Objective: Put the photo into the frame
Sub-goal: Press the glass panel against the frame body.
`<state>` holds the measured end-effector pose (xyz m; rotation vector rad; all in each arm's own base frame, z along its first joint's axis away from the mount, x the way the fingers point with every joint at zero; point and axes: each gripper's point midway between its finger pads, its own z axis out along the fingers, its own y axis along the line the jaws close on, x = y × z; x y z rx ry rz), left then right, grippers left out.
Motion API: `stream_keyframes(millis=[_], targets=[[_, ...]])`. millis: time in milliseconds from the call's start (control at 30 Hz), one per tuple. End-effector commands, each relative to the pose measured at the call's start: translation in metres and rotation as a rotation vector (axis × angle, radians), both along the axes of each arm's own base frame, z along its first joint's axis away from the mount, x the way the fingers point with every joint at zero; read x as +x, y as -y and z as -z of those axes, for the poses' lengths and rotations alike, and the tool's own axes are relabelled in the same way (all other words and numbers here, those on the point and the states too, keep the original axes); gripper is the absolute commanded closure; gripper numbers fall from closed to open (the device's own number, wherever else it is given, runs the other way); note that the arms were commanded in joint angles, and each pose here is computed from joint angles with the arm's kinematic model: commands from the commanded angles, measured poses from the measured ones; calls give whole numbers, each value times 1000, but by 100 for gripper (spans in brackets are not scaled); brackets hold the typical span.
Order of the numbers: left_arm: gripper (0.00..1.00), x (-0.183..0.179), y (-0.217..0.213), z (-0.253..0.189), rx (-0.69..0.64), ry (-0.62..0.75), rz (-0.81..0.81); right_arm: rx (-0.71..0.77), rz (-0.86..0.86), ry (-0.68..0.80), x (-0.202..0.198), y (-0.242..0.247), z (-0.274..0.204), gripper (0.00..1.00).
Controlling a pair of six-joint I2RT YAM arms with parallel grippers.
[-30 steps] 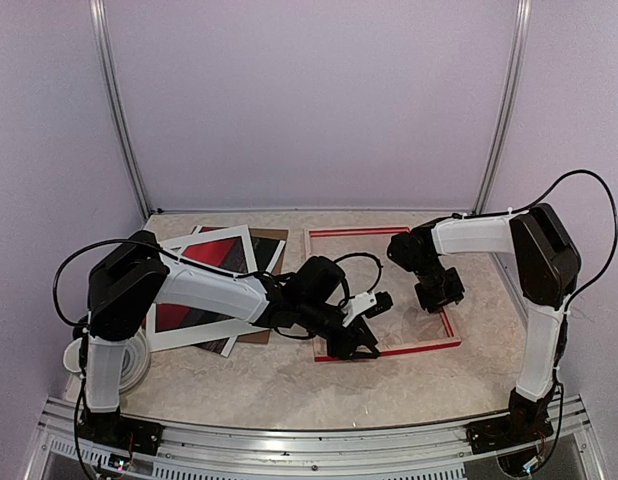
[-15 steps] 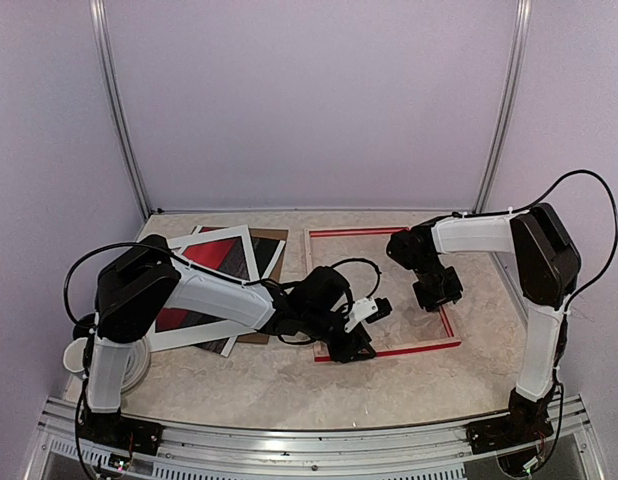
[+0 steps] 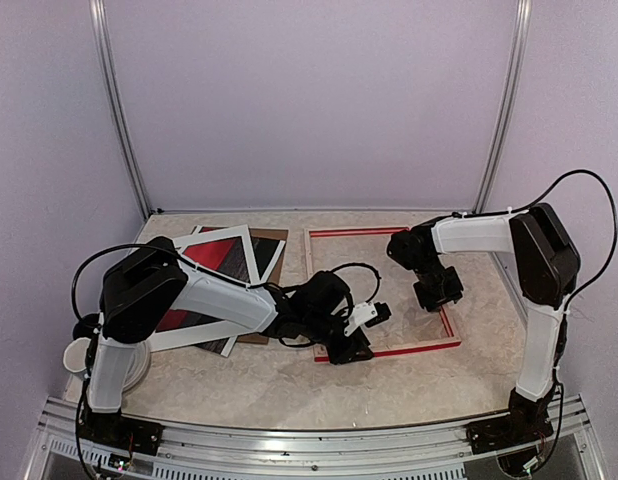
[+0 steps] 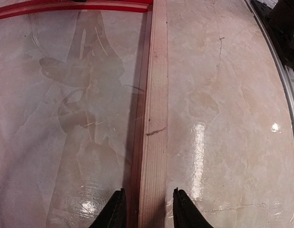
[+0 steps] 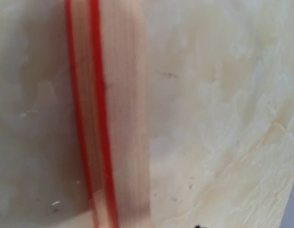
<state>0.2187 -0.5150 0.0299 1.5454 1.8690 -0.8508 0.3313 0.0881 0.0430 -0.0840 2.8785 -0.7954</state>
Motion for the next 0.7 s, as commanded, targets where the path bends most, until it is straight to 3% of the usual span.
stream_keyframes(millis=[0, 667], targets=[[68, -2, 0, 11, 14, -1, 8, -46, 21, 0, 3, 12, 2, 59], [94, -4, -7, 17, 41, -7, 2, -144, 31, -35, 0, 29, 22, 58]])
